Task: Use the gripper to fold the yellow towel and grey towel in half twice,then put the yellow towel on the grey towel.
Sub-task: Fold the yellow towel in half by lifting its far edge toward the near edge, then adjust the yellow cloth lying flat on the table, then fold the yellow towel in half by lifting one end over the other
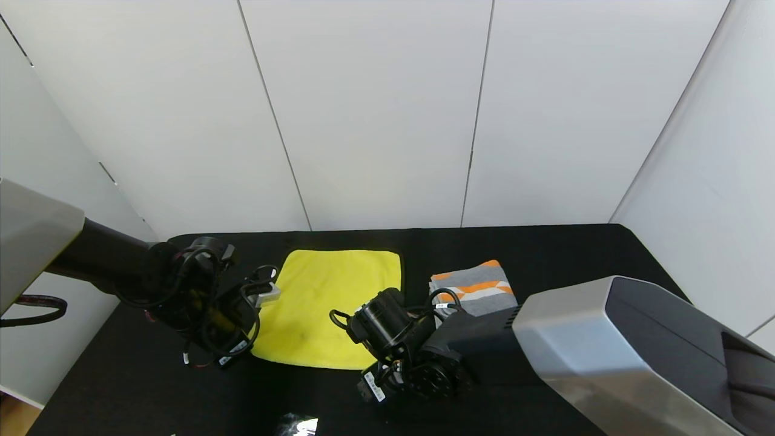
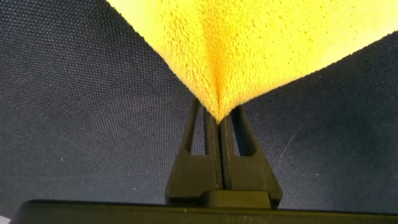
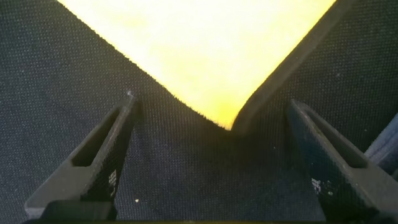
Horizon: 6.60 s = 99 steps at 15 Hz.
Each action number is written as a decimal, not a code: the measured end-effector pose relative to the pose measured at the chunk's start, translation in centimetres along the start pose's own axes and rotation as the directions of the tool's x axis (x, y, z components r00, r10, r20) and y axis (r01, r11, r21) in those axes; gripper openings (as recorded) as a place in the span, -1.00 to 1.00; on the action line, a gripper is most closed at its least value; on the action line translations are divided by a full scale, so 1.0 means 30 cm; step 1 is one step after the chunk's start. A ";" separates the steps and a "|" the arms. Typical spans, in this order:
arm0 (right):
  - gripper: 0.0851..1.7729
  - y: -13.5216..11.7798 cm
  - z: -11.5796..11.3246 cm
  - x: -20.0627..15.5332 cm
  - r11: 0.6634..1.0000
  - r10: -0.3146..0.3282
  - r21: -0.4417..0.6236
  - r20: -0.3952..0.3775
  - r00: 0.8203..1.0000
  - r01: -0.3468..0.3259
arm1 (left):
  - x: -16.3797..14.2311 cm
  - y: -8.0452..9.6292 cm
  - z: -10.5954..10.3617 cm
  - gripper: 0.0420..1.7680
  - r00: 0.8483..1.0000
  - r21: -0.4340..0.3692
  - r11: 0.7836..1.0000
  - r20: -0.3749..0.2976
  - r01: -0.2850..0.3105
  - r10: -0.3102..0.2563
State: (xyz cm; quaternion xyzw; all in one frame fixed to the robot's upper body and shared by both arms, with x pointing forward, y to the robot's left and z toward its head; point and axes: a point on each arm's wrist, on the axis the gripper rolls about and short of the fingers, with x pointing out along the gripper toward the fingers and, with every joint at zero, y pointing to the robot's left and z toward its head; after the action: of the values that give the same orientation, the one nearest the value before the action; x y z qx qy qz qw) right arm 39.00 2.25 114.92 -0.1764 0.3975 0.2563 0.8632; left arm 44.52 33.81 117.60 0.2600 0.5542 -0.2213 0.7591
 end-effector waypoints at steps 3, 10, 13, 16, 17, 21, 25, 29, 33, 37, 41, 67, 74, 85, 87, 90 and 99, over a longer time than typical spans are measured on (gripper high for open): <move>0.93 0.000 0.000 0.000 1.000 0.000 0.002 0.000 1.000 0.000 | -0.003 0.000 0.002 -0.92 1.000 0.002 1.000 0.002 -0.002 0.002; 0.03 0.001 0.001 0.002 1.000 -0.001 0.009 0.001 1.000 0.001 | -0.018 -0.001 0.003 -0.92 1.000 0.003 1.000 0.012 -0.008 0.008; -0.72 0.001 -0.001 0.005 1.000 -0.002 0.007 -0.001 1.000 0.002 | -0.022 -0.003 0.001 -0.92 1.000 0.003 1.000 0.013 -0.008 0.008; -0.94 0.001 0.000 0.004 1.000 -0.001 0.008 0.000 1.000 0.001 | -0.030 -0.003 0.001 -0.92 1.000 0.003 1.000 0.020 -0.008 0.007; -0.94 0.001 0.000 0.003 1.000 -0.001 0.008 0.001 1.000 0.001 | -0.031 -0.004 0.000 -0.92 1.000 0.002 1.000 0.023 -0.005 0.005; -0.94 -0.001 0.005 -0.008 0.999 0.001 0.040 0.003 1.000 -0.001 | -0.041 -0.008 -0.005 -0.92 0.999 -0.005 1.000 0.034 0.004 -0.004; -0.94 0.006 0.008 -0.038 0.998 0.013 0.054 -0.007 1.000 -0.012 | -0.072 -0.029 -0.036 -0.92 0.995 -0.029 0.995 0.021 0.096 -0.096; -0.94 0.027 -0.001 -0.111 0.997 0.041 0.071 -0.067 0.997 -0.036 | -0.117 -0.045 -0.060 -0.92 0.995 -0.044 0.994 0.021 0.096 -0.095; -0.94 0.026 -0.037 -0.171 0.994 0.078 0.082 -0.112 0.991 -0.069 | -0.131 -0.077 -0.105 -0.92 0.995 -0.055 0.993 0.002 0.102 -0.102; -0.94 0.045 -0.085 -0.254 0.990 0.124 0.091 -0.143 0.982 -0.111 | -0.169 -0.127 -0.159 -0.92 0.994 -0.058 0.992 -0.006 0.111 -0.111; -0.94 0.074 -0.106 -0.318 0.985 0.152 0.098 -0.142 0.978 -0.139 | -0.201 -0.179 -0.213 -0.92 0.992 -0.059 0.991 -0.016 0.123 -0.125; -0.94 -0.108 0.096 -0.203 0.966 0.073 0.246 0.022 0.997 -0.076 | -0.214 -0.010 -0.057 -0.92 0.971 -0.179 0.971 0.206 0.162 -0.123; -0.94 -0.149 0.119 -0.137 0.961 0.048 0.272 0.030 0.998 -0.054 | -0.157 0.043 -0.003 -0.92 0.970 -0.210 0.964 0.210 0.166 -0.121; 0.28 -0.155 0.124 -0.077 0.960 0.040 0.277 0.027 0.999 -0.046 | -0.107 0.066 0.020 0.22 0.971 -0.212 0.961 0.199 0.176 -0.134; 0.43 -0.147 0.124 -0.081 0.961 0.043 0.273 0.026 0.999 -0.048 | -0.111 0.066 0.019 0.39 0.971 -0.212 0.962 0.200 0.174 -0.132; 0.58 -0.133 0.124 -0.088 0.962 0.048 0.267 0.028 0.998 -0.054 | -0.112 0.068 0.014 0.56 0.971 -0.219 0.960 0.197 0.176 -0.133; 0.82 -0.139 0.146 -0.134 0.957 -0.007 0.290 0.059 0.998 -0.010 | -0.116 0.071 0.000 0.82 0.976 -0.365 0.914 0.182 0.180 -0.119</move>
State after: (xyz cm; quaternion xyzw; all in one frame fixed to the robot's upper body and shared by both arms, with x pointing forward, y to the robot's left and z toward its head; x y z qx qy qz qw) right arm 41.82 -0.09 121.18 -0.0397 0.4053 0.2010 0.8909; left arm 44.85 35.62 121.25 0.0472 0.5438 -0.1873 0.8167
